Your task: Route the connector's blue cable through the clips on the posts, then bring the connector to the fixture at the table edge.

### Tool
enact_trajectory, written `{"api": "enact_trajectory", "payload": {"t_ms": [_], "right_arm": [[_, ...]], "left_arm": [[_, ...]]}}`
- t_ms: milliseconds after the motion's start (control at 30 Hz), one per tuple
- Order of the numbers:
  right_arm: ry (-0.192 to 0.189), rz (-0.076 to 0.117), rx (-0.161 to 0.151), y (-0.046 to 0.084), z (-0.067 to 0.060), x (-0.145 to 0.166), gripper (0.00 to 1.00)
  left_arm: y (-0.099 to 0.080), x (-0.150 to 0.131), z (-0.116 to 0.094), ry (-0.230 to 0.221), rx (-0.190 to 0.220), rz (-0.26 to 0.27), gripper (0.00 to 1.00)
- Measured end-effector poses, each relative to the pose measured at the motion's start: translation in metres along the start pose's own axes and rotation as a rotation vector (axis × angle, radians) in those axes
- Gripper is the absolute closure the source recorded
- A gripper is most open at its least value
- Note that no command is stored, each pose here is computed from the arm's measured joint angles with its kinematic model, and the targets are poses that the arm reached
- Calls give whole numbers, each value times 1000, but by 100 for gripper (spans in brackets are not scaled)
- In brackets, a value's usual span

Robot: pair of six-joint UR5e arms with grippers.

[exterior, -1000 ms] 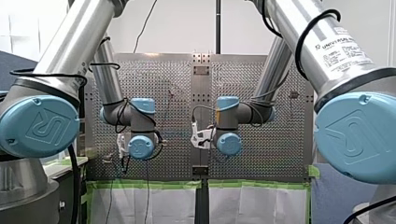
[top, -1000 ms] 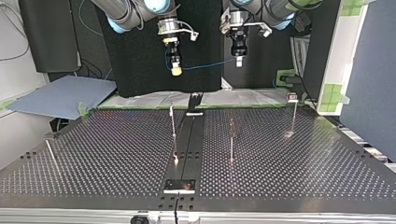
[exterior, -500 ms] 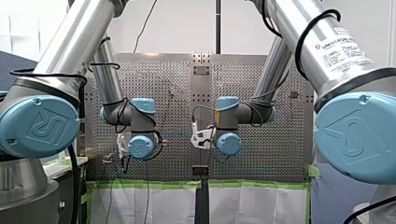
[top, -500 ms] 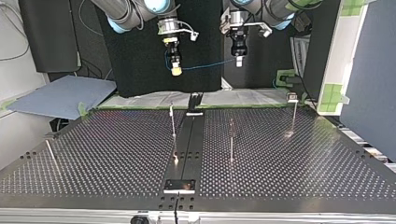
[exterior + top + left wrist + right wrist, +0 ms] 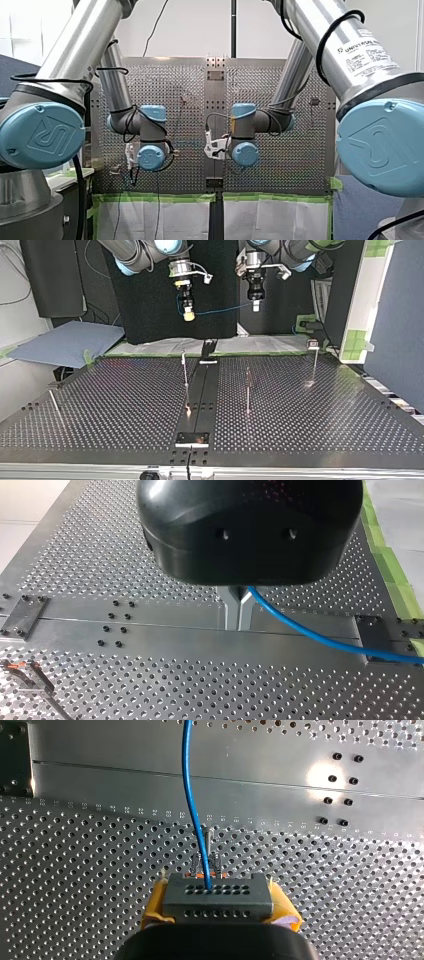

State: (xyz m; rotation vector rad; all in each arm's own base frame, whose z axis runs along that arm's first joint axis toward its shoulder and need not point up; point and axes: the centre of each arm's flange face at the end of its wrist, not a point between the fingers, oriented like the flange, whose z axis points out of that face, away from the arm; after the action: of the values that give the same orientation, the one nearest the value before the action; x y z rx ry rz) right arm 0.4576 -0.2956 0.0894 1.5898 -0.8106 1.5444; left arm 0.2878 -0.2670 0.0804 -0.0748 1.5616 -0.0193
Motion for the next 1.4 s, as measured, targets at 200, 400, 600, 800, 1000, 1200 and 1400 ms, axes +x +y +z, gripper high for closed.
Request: {"api": "enact_trajectory", "payload": {"t_ms": [200,400,600,800,1000,1200,1400], "right_arm": [[0,0,0,0,0,0,100],[0,0,0,0,0,0,100],[0,0,0,0,0,0,100],[0,0,0,0,0,0,100],[1,0,1,0,0,0,100],[2,0,1,0,1,0,100],[2,0,2,0,1,0,100]], "left_arm": [[0,0,0,0,0,0,100],[0,0,0,0,0,0,100],[0,0,0,0,0,0,100],[0,-1,0,-1,1,0,100],[-4,-9,-1,-20,9,-12,100],[-4,-11,-1,-23,10,-14,100],[-4,-11,-1,-24,10,-15,100]]}}
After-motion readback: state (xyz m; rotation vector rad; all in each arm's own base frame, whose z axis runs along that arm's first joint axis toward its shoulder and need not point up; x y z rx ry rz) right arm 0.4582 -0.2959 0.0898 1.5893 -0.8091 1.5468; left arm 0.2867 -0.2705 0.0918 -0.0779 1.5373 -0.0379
